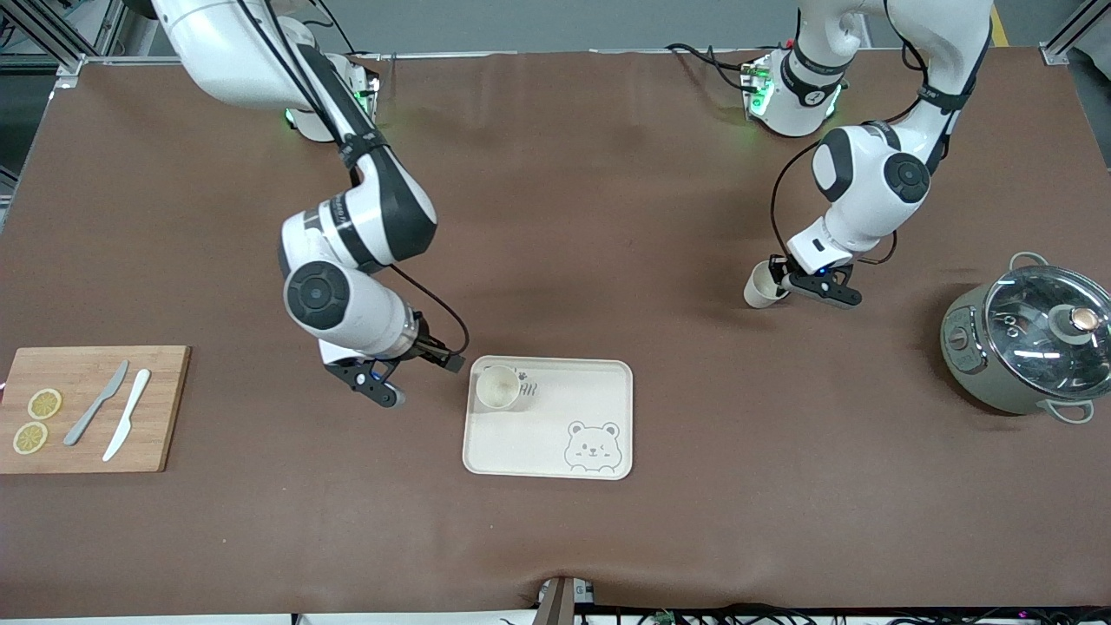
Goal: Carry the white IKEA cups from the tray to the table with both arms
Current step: 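Lower the cup with the left gripper while the right gripper reaches the tray, then grasp the second white cup with the right gripper and lift it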
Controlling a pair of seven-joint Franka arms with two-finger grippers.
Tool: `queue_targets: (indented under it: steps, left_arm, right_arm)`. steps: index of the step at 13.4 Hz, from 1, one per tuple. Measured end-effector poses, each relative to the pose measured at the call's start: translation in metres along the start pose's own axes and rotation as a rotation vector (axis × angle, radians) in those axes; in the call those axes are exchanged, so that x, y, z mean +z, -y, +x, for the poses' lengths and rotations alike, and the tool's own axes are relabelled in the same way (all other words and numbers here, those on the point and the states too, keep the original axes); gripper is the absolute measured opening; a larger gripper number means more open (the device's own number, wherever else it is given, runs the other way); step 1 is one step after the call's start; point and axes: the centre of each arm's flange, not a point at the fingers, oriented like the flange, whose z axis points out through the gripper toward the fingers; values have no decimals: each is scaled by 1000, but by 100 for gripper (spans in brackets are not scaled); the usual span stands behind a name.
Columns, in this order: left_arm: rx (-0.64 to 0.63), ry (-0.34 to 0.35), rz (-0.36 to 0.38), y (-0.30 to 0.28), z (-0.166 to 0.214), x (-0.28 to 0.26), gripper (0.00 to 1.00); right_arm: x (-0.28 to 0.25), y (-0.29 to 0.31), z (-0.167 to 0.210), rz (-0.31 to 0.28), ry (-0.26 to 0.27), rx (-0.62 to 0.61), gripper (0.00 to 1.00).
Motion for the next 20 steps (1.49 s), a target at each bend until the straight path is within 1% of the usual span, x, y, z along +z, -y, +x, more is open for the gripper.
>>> queue_targets:
  steps: [3,5,6,8,10,11,12,13,14,15,16,17,20]
  left_arm:
    - [4,-6,2,-2,1,0,4]
    - [12,-15,5,-5,2,0,4]
    - [18,-17,5,-8,3,1,9]
    - [27,-15,4,-12,3,4,30]
    - [28,-18,6,-12,3,4,52]
    - [28,-20,7,-12,3,4,62]
    - [28,-22,8,-12,4,4,73]
    - [28,-25,8,-12,4,3,84]
    - [29,-28,9,-12,5,3,89]
    - [29,-31,9,-12,7,2,89]
    - [29,-36,10,-12,8,1,96]
    - [29,-44,11,-12,11,-2,100]
    - [29,-65,10,-11,20,-12,100]
  right_arm:
    - [23,17,-6,-11,-7,60,100]
    - [29,22,-5,-2,-13,71,100]
    - [31,25,-6,6,-18,77,100]
    - [40,32,-10,23,-30,93,100]
    - [54,37,-14,28,-34,102,100]
    - [61,39,-15,28,-35,107,96]
    - [68,41,-17,30,-37,112,88]
    - [74,43,-19,30,-37,118,88]
    - [79,45,-20,30,-37,121,81]
    - [82,46,-20,33,-39,128,68]
    - [84,48,-19,37,-41,138,57]
    - [85,48,-18,39,-43,145,44]
    - [80,51,-13,54,-52,160,8]
